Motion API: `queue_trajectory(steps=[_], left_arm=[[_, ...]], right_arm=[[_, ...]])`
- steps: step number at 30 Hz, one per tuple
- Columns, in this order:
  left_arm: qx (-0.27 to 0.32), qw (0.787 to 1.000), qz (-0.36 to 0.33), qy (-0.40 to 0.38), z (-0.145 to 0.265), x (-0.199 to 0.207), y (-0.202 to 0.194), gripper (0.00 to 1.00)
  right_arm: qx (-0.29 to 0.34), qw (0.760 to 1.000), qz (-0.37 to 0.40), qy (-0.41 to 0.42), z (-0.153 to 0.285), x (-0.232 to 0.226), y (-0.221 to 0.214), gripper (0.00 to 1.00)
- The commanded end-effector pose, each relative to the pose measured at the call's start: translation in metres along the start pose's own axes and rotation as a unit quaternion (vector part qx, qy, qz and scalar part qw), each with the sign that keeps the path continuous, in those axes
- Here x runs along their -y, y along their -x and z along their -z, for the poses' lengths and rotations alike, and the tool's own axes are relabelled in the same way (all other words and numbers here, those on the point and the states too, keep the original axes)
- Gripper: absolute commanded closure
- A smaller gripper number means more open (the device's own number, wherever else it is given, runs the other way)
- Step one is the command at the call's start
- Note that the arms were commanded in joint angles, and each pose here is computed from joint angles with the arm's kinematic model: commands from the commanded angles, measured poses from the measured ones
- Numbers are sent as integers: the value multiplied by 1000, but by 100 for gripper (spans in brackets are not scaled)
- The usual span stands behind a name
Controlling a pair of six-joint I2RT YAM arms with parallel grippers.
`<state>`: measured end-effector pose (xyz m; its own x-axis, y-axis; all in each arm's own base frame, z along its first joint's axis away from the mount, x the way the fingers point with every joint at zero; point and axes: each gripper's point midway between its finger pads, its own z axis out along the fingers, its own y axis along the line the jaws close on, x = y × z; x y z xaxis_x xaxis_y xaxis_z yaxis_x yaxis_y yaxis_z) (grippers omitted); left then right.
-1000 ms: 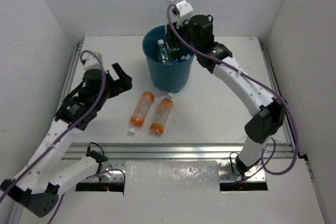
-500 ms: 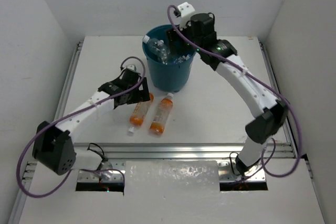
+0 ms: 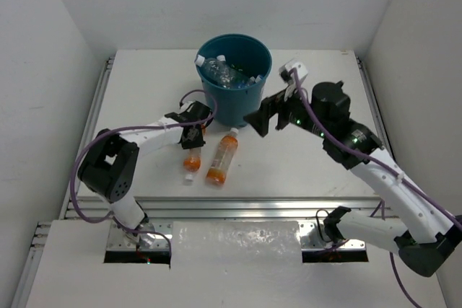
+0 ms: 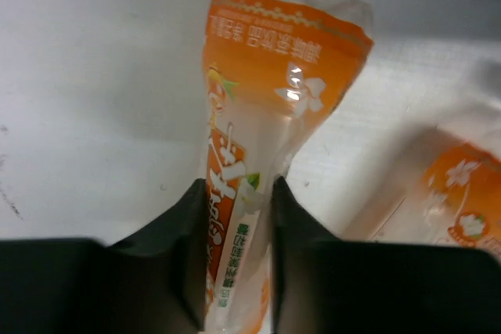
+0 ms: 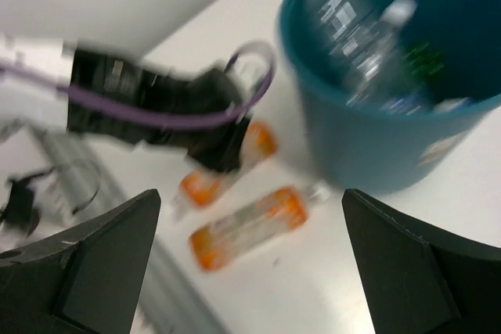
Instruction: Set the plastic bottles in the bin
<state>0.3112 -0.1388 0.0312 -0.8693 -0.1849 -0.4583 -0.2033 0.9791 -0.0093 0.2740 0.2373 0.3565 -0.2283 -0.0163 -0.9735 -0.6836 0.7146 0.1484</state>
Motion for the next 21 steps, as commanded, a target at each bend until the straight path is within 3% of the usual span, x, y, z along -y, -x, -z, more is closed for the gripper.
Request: queue_trajectory(steps=[1,4,6,10,11,13,16,18,19,21], left_arm=[[35,997,42,55,-1,-18,6,96],[107,987,94,74,38,-38,33,100],[158,980,116,44,81,-42,52,100],[223,958,132,-123,162,-13,72,100],[235,943,124,-201,192,2,73,100],[236,926,106,-274,215,17,67,100],[230,874,74,-422,268,49,55,100],[230,854,68,-461,282,55,51,100],[234,834,62,-496,297,59,48,100],[240,819,60,-518,308,60,46,100]], right_arm=[[-9,995,-32,90,0,-42,-25,1],[-33,990,-32,133,-1,-68,-51,1],[-45,977,-59,201,-3,-93,-72,1],[-48,955,-93,278,-12,-128,-92,1],[-55,953,-96,283,-19,-137,-96,1],[-47,951,-97,290,-28,-144,-89,1],[-22,951,-113,288,-43,-150,-72,1],[-10,953,-125,275,-54,-149,-60,1],[-3,954,-128,271,-57,-149,-50,1],[-7,957,-134,256,-64,-147,-50,1]])
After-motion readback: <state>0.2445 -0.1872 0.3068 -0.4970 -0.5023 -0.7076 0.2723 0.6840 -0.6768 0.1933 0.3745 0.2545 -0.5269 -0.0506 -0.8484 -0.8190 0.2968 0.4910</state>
